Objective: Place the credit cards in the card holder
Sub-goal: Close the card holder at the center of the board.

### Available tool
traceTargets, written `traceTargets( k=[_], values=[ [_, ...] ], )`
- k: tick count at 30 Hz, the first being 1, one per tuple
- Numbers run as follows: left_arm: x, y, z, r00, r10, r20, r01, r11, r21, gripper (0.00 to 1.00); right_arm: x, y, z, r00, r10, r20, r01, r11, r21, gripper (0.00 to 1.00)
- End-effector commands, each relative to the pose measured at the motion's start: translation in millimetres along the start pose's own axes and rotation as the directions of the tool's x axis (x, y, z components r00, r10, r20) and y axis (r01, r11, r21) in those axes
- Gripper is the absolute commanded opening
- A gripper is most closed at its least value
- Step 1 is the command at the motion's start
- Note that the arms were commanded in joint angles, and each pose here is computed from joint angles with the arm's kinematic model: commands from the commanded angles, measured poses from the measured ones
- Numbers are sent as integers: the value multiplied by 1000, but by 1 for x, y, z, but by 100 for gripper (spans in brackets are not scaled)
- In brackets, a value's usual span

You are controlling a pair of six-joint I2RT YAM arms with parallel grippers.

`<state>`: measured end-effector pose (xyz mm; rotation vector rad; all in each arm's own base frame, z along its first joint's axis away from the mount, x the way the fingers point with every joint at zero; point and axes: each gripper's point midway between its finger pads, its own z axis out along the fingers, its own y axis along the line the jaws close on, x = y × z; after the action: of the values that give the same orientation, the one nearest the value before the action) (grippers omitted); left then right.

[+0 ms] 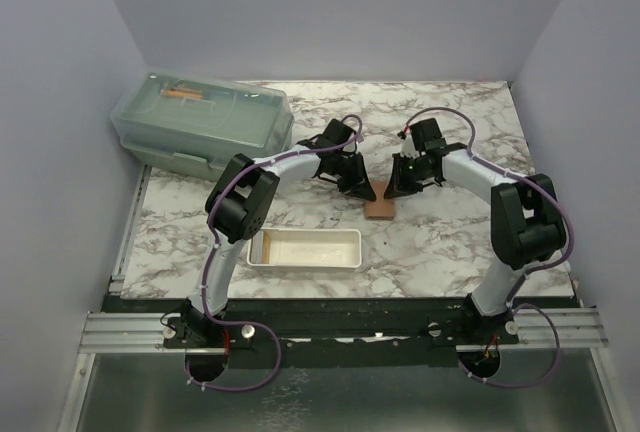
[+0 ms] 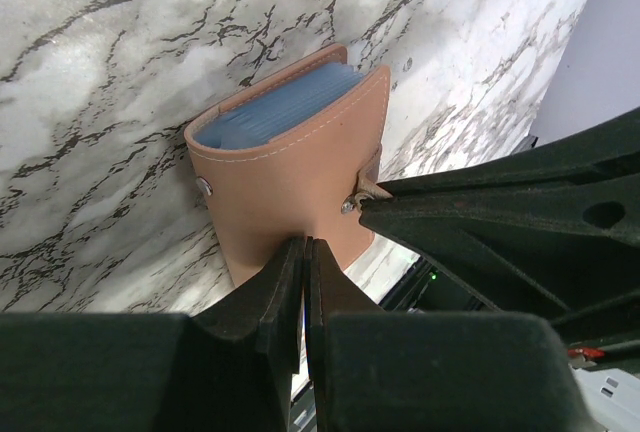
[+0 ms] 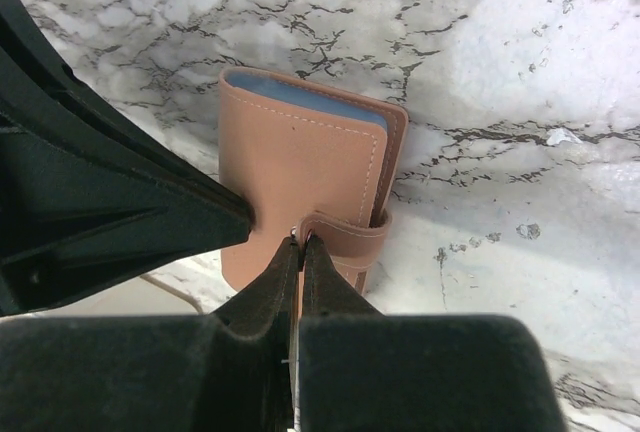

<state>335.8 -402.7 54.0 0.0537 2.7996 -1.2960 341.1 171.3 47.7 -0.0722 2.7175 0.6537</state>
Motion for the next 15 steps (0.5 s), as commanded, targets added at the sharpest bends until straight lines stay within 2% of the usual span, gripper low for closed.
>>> traceTargets(
  k=[1, 9, 15],
  values=[
    [7, 18, 15, 1000, -4, -15, 4, 999, -54, 11, 11, -28, -3, 998, -35, -56, 45, 982, 183, 0],
    [7, 15, 14, 1000, -4, -14, 3, 999, -47, 11, 18, -21, 7, 990, -84, -114, 110, 963, 245, 0],
    [7, 15, 14, 1000, -10, -19, 10, 999, -45, 11, 15, -2, 19, 993, -66, -100, 81, 984, 161, 0]
  ],
)
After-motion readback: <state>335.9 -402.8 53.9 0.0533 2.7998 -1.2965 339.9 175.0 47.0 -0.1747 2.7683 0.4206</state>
